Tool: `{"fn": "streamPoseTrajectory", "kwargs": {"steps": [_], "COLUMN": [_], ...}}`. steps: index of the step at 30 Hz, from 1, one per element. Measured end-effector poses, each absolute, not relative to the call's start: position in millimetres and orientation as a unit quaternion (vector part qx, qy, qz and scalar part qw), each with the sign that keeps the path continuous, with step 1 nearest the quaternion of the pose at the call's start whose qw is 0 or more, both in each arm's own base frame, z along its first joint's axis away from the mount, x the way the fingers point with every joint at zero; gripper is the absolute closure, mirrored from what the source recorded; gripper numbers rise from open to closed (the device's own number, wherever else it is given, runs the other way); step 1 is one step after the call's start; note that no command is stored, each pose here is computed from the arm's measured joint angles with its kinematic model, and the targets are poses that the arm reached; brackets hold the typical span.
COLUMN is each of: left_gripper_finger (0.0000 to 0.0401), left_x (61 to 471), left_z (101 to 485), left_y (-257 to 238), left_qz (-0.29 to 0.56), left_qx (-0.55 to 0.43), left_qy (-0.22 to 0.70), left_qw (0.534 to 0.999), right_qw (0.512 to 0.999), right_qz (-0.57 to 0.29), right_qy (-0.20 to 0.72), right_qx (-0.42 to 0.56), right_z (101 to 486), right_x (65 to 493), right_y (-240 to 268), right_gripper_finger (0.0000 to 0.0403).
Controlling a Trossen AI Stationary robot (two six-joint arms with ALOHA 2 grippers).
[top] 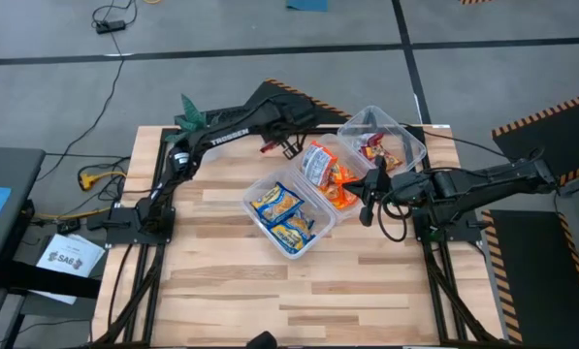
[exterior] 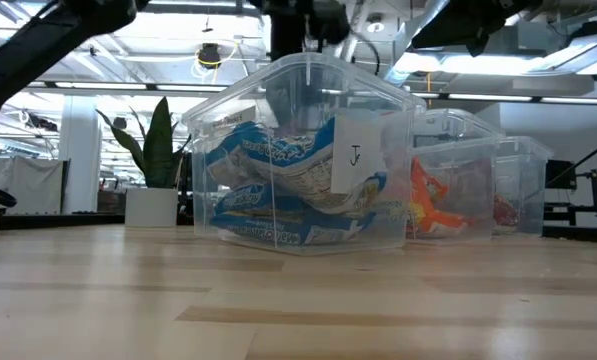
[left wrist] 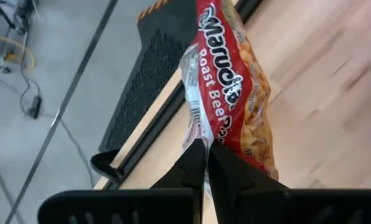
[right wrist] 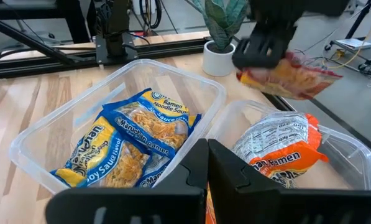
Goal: Sort Maruchan noodles
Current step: Put the red noodle pack into the top left transparent bin
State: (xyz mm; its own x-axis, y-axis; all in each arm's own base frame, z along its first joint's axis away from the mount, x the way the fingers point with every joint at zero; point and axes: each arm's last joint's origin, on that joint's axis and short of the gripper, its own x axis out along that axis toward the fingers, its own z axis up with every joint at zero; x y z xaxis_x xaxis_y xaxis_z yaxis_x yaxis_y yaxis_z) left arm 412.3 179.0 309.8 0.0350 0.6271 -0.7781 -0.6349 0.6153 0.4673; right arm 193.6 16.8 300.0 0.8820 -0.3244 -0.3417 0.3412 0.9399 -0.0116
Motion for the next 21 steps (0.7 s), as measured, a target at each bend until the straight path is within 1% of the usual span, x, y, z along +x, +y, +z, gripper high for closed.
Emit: {"fn": "streamPoseTrajectory", "kwargs": {"steps": [6, 14, 21], "left_gripper_finger": [0.0401, 0.0401, 0.0401], "left_x": [401, 384, 397], "left_z": [350, 407, 429], "left_y": [164, 144, 142], "left_qz": [0.431, 0.406, 0.33], "left_qx": [0.005, 0.001, -0.008], "left_qy": [0.492, 0.388, 0.285], "left_qw": [0.756, 0.827, 0.9], "right_qw": [0.97, 0.968, 0.973], "right_qz": [-0.169, -0.176, -0.176], "right_qy": [0.177, 0.177, 0.148], "right_qx": [0.01, -0.014, -0.003], "right_z": [299, 303, 316], "right_x": [193, 184, 160], "right_y": [17, 15, 11], "right_gripper_finger": [0.0376, 0.0376, 0.0376]}}
